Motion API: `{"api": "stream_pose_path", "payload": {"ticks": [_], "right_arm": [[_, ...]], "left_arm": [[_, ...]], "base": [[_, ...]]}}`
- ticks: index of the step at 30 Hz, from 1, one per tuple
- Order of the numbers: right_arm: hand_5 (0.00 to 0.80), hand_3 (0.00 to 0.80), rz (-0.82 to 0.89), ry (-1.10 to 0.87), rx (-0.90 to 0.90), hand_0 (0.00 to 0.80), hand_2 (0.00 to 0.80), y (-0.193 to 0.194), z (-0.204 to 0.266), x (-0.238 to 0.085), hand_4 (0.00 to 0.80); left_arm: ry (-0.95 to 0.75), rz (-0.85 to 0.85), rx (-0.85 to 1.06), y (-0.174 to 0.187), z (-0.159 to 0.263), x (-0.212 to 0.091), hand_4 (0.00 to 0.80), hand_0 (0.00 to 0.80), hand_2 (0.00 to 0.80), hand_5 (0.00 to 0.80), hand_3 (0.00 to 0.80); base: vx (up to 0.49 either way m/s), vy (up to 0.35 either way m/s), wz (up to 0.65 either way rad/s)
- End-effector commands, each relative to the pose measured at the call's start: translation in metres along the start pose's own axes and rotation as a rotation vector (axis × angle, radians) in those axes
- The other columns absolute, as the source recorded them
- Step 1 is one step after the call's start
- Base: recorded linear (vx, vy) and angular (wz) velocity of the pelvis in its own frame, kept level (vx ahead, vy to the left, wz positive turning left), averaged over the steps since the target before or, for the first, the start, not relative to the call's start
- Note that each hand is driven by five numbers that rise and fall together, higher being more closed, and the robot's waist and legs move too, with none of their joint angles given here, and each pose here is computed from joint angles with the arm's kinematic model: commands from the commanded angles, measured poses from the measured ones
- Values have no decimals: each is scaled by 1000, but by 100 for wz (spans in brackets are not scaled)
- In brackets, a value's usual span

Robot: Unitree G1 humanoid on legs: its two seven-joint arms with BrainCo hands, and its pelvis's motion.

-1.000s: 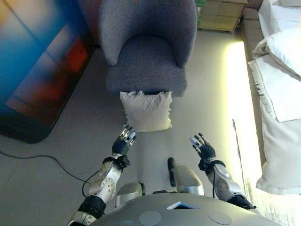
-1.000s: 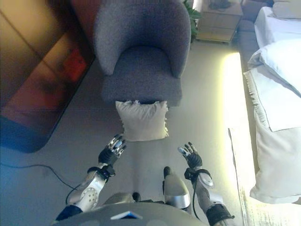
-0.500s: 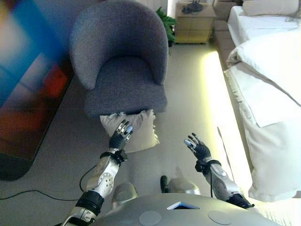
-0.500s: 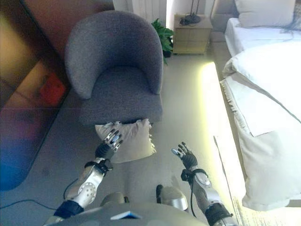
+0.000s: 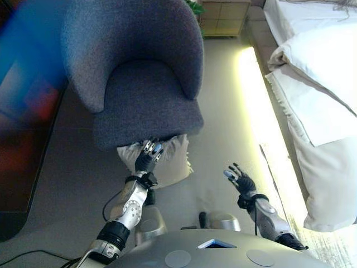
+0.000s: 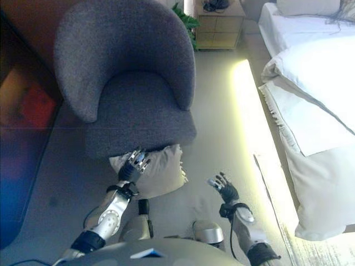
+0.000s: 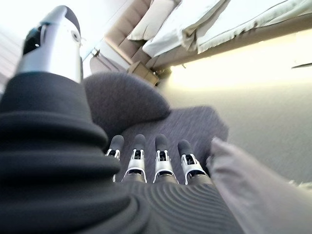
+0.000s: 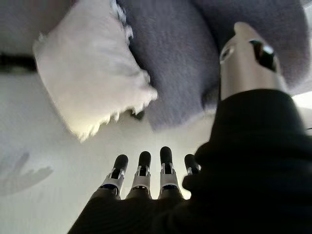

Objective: Pick up the cushion and take it to the sofa

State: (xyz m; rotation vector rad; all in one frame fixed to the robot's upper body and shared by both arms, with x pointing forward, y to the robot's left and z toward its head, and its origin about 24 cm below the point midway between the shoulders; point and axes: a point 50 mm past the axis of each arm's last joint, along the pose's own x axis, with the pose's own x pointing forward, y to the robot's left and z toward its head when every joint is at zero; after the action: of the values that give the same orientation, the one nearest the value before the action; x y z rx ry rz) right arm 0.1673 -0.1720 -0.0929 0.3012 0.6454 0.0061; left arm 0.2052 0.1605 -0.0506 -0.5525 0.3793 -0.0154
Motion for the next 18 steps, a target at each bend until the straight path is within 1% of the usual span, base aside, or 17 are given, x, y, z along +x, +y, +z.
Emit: {"api": "stream_pose_path", "payload": {"ticks": [1, 2, 4, 9, 11, 14, 18], "right_arm": [[0, 0, 8, -134, 53, 0, 0, 11, 33, 8, 0], [0, 0, 12, -134, 60, 0, 0, 12, 33, 9, 0], [0, 0, 51, -149, 20, 0, 0, 20, 33, 10, 0], [0, 0, 43, -168, 69, 0, 0, 29, 34, 14, 0], [0, 0, 47, -158, 71, 0, 0, 32, 31, 13, 0], [0, 0, 42, -149, 70, 0, 0, 32, 27, 10, 0], [0, 0, 50, -136, 79, 0, 0, 25, 25, 6, 0]], "left_arm": [[-73, -53, 4, -8, 13, -1, 0, 0, 0, 0, 0], [-75, -54, 9, -7, 14, -1, 0, 0, 0, 0, 0], [-82, -44, 30, -1, 18, -2, 0, 0, 0, 0, 0], [-67, -14, 71, 8, 21, -4, 0, 0, 0, 0, 0], [-69, -7, 75, 11, 23, -5, 0, 0, 0, 0, 0], [-71, -11, 62, 13, 26, -5, 0, 0, 0, 0, 0], [-74, -8, 65, 12, 28, -5, 0, 0, 0, 0, 0]], "base": [[322, 207, -4], [306, 189, -24], [361, 238, -27], [275, 268, -13], [203, 174, -24], [220, 15, -12], [200, -113, 25]]}}
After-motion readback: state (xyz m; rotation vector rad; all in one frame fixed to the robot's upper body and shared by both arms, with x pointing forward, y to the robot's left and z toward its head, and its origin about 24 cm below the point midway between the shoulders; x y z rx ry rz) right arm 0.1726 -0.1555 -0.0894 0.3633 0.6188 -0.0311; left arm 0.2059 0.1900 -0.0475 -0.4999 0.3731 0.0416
